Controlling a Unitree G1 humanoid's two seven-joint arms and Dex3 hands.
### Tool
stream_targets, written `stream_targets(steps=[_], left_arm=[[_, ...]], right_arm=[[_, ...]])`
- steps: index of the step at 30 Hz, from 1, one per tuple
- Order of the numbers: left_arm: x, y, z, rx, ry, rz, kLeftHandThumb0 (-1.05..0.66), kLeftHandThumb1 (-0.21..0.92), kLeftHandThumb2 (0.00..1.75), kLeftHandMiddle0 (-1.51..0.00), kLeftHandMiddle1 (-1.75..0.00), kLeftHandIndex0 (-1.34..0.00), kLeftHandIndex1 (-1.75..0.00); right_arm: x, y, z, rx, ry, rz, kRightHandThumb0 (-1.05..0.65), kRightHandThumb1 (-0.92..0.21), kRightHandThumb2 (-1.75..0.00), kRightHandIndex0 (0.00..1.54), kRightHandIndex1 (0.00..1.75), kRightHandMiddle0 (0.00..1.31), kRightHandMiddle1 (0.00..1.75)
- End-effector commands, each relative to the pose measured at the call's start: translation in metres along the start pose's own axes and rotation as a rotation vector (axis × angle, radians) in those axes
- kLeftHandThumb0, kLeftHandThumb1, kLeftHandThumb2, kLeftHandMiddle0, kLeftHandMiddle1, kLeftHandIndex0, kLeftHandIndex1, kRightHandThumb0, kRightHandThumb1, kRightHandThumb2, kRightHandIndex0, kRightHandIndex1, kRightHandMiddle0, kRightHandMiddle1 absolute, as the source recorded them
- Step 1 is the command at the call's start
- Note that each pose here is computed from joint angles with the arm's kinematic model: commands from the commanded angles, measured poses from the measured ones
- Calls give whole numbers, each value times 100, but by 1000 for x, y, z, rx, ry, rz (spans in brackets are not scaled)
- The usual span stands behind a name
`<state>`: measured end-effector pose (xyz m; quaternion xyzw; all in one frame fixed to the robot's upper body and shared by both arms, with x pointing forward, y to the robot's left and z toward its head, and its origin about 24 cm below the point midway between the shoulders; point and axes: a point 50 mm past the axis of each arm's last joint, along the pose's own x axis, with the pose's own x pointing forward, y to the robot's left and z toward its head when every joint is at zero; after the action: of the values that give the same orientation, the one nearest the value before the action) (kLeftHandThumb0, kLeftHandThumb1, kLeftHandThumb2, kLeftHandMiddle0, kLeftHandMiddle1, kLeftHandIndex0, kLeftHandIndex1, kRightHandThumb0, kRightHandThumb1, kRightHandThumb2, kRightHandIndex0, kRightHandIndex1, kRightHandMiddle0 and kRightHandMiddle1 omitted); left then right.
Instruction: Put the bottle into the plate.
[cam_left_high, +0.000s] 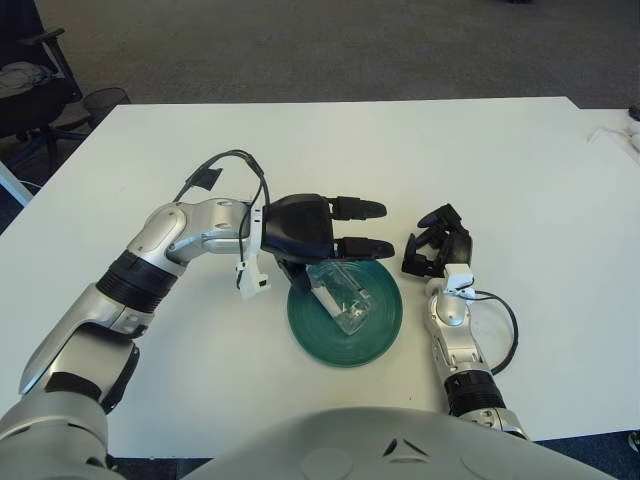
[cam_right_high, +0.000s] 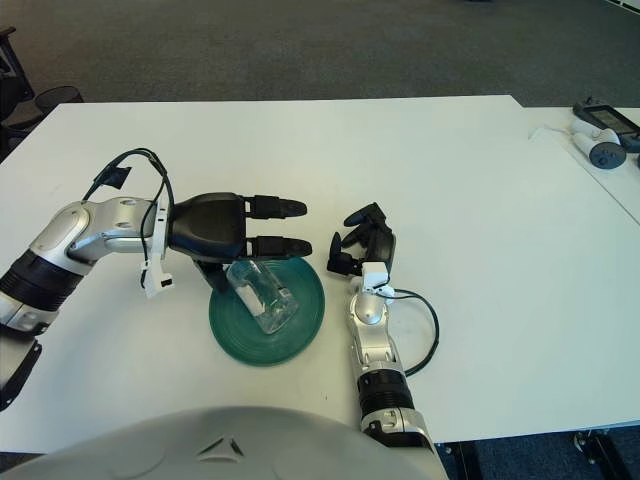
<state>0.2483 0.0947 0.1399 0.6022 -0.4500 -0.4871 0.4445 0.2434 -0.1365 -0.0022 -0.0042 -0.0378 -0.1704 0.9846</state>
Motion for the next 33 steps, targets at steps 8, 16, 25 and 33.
stream_targets(steps=[8,16,25,33], left_arm=[[-33,-1,-63,-658,407,912,-95,92,52,-11,-3,-1,-35],[-52,-12,-82,-967,762,1655,-43,89,55,-27,-120,-20,-159],[-67,-31,-88,-1069,943,1860,-3,28,133,-63,-169,-47,-169],[-66,-56,-75,-1137,1047,1816,-1,12,153,-77,-168,-54,-174]], right_arm=[[-21,-8,-37,34,152,73,0,-7,-160,80,171,57,175],[-23,-8,-39,49,150,68,0,-7,-159,81,169,57,175],[-25,-9,-39,62,148,72,0,-7,-158,81,169,57,175],[-25,-13,-42,47,162,69,0,-6,-158,84,163,58,175]])
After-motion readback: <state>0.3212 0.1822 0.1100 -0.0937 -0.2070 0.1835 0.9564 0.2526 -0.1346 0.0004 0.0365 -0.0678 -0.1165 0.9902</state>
